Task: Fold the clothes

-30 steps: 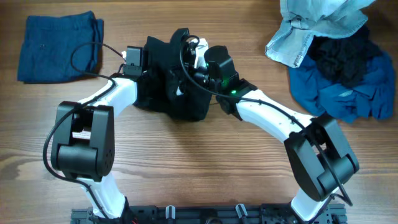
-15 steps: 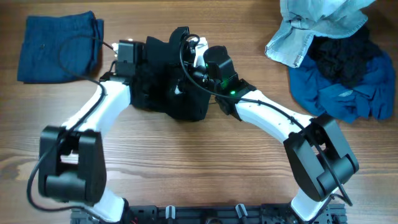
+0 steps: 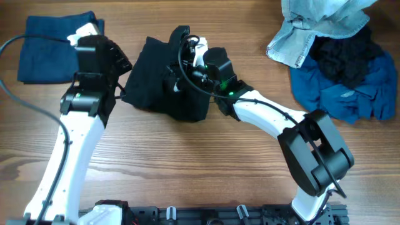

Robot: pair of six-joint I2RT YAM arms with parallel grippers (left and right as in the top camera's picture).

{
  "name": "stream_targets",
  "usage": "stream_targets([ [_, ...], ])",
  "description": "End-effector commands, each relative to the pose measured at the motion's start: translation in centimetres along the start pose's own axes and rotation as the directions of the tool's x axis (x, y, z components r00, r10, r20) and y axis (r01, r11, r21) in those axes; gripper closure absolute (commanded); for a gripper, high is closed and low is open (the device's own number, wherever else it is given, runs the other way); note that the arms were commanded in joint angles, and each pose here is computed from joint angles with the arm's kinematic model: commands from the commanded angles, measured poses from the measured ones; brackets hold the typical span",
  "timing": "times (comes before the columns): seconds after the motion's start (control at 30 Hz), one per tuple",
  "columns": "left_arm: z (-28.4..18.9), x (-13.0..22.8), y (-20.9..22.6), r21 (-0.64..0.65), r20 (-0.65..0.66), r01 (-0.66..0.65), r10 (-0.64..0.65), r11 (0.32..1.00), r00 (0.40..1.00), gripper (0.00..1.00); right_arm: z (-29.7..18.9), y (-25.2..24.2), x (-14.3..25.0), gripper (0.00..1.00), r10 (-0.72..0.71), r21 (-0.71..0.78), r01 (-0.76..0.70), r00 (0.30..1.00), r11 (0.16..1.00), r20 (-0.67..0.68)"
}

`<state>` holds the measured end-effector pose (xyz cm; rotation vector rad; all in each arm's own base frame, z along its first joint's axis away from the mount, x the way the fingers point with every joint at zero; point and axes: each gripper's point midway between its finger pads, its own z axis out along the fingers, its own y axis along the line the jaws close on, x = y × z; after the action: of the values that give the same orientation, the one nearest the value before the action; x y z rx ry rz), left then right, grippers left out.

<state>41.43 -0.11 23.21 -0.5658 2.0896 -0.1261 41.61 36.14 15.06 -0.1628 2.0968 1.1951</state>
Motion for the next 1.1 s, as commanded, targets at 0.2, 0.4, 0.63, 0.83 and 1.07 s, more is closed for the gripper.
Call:
stream_targets([
  [0.2, -1.2, -0.3, 0.6, -0.017, 0.011, 0.015, -0.014, 1.000, 1.000, 0.57, 1.6, 3.9, 1.1, 0.01, -0.131, -0.107, 0.133, 0.991, 0.985, 0.030],
  [0.4, -1.2, 0.0, 0.8, -0.025, -0.004, 0.011, -0.011, 1.000, 1.000, 0.58, 1.1, 5.8, 0.3, 0.00, -0.158, -0.203, 0.165, 0.986, 0.965, 0.051],
  [0.63, -0.6, 1.6, 1.1, -0.033, -0.067, -0.002, 0.000, 0.999, 0.998, 0.58, -3.5, 0.2, -4.9, 0.00, -0.015, -0.075, 0.017, 0.999, 0.997, 0.035],
  [0.83, 1.2, 6.2, -2.5, 0.159, -0.243, -0.076, 0.114, 0.984, 0.963, 0.64, -7.9, -7.3, -6.2, 0.00, 0.058, 0.068, -0.055, 0.998, 0.996, -0.035],
  [1.07, 0.7, 13.2, -10.2, 0.380, -0.282, -0.266, 0.385, 0.886, 0.879, 0.44, -15.0, -15.9, -7.4, 0.00, 0.176, 0.229, -0.164, 0.984, 0.960, -0.035],
])
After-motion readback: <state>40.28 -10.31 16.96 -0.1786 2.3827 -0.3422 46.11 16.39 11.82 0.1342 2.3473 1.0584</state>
